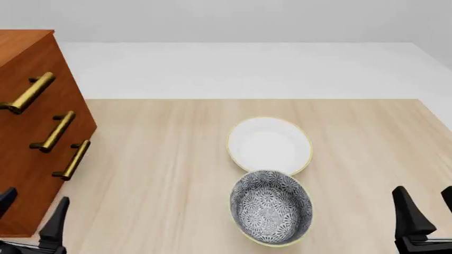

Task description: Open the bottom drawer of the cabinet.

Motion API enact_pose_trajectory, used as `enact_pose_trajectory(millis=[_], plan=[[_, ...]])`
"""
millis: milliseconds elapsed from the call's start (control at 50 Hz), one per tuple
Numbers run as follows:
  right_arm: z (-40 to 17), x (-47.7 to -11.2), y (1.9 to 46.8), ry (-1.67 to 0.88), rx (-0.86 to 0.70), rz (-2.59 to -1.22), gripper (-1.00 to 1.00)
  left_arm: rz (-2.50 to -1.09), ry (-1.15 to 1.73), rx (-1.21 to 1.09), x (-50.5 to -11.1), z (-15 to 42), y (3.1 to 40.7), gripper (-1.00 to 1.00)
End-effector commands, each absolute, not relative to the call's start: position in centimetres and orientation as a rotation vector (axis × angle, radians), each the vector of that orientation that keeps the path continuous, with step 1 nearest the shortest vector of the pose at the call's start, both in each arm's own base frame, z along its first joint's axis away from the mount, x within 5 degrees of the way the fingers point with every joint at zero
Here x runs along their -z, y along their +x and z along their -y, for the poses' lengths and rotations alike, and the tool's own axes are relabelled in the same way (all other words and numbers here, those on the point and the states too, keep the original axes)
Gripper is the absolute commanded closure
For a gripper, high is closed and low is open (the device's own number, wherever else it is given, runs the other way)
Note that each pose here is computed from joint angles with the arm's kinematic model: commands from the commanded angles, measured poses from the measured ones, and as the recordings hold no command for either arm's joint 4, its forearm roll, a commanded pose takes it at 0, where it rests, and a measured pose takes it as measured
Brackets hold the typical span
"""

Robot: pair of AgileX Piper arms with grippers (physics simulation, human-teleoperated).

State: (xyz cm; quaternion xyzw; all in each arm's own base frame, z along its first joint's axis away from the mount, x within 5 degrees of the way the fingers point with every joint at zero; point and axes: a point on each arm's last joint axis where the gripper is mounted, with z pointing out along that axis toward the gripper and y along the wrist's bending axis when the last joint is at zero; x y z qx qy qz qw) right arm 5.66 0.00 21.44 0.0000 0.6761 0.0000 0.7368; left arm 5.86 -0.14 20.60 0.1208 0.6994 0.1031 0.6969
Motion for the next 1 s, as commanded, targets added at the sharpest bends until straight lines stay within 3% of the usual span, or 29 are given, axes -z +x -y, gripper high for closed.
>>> enact_pose_trajectory(millis=[20,1000], plan=[[0.0,-21.4,5.7,0.0,0.0,-1.485,-1.0,-1.606,0.411,-0.339,-20.2,0.2,6.7,-1.0],[0.0,-21.4,5.7,0.0,0.0,-1.485,-1.0,-1.658,0.6,-0.546,-19.7,-0.2,8.4,-1.0]])
